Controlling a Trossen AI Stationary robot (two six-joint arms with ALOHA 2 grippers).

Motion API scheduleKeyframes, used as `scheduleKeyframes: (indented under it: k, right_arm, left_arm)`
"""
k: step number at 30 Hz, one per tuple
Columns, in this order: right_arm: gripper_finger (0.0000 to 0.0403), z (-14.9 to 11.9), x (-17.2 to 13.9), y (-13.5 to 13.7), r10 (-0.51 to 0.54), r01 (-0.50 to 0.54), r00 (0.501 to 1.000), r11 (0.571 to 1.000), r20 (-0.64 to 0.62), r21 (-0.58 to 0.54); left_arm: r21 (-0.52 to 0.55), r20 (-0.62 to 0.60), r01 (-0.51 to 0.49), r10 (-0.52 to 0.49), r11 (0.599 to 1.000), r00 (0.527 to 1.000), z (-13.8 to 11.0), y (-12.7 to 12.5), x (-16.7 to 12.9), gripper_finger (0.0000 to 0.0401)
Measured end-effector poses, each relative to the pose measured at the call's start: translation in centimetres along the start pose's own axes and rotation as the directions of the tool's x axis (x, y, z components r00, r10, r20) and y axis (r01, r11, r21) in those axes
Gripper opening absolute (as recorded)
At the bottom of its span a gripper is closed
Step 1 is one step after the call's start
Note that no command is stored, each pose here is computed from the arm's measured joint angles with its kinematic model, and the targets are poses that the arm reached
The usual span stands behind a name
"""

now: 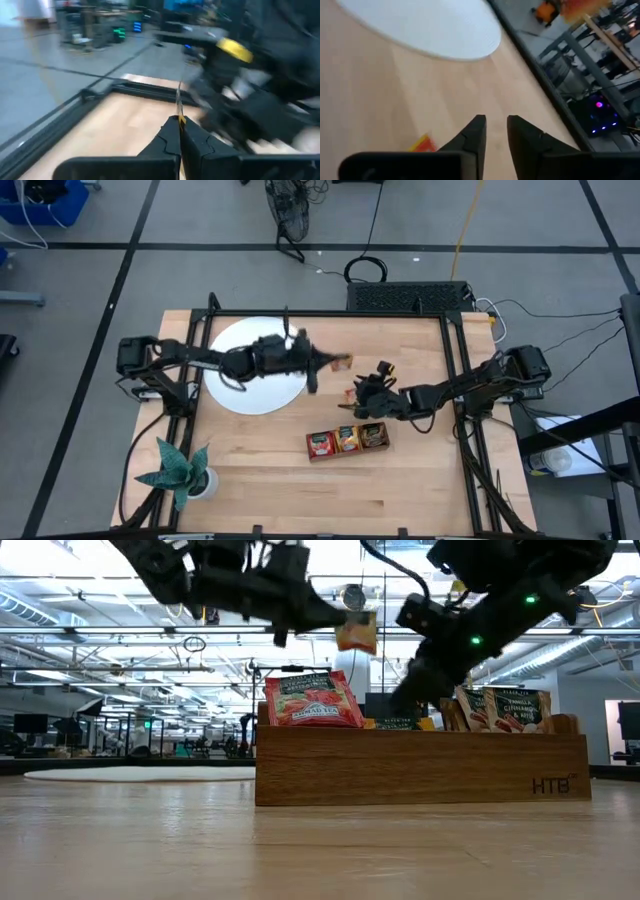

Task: Pick & Place Tea
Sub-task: Put the orange tea bag into the middle section of the wooden organizer

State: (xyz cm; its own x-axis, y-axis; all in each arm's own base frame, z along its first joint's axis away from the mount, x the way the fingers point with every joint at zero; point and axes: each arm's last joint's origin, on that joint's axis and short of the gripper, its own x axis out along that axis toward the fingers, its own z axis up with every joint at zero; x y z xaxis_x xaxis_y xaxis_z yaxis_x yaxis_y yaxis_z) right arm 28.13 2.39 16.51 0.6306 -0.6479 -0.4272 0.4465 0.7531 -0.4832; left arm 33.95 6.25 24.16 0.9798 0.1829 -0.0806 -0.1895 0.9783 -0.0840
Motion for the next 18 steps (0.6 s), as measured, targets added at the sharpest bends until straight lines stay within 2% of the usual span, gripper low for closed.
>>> scheduleKeyframes:
  k: [4, 9, 12, 15, 18]
  right_arm:
    - [0.0073, 0.1, -1.2, -0.2, 0.019, -0.019, 1.000, 1.000, -0.002, 0.006]
    - [0.0067, 1.0, -2.6, -1.4, 0.024, -0.024, 0.999, 1.000, 0.036, 0.008]
    - [0.0062, 1.6, -3.4, -2.3, 0.022, -0.022, 0.998, 1.000, 0.067, 0.003]
    - [0.0058, 2.2, -4.1, -3.1, 0.018, -0.020, 0.994, 1.000, 0.103, 0.017]
    - [0.0055, 2.5, -4.7, -3.8, 0.016, -0.022, 0.991, 0.999, 0.131, 0.038]
  left_arm:
    - [0.085, -0.058, 0.116, -0.111, 0.990, 0.992, -0.6, -4.4, -0.5, 0.0002]
    - [0.168, -0.137, 0.183, -0.161, 0.969, 0.977, -3.7, -10.8, -1.2, 0.0001]
    - [0.177, -0.080, 0.233, -0.222, 0.956, 0.972, -4.8, -14.0, -1.4, 0.0001]
    - [0.175, -0.051, 0.214, -0.208, 0.961, 0.977, -6.9, -15.6, -1.0, 0.0001]
    - [0.142, -0.032, 0.196, -0.193, 0.970, 0.981, -8.8, -15.8, -0.3, 0.0001]
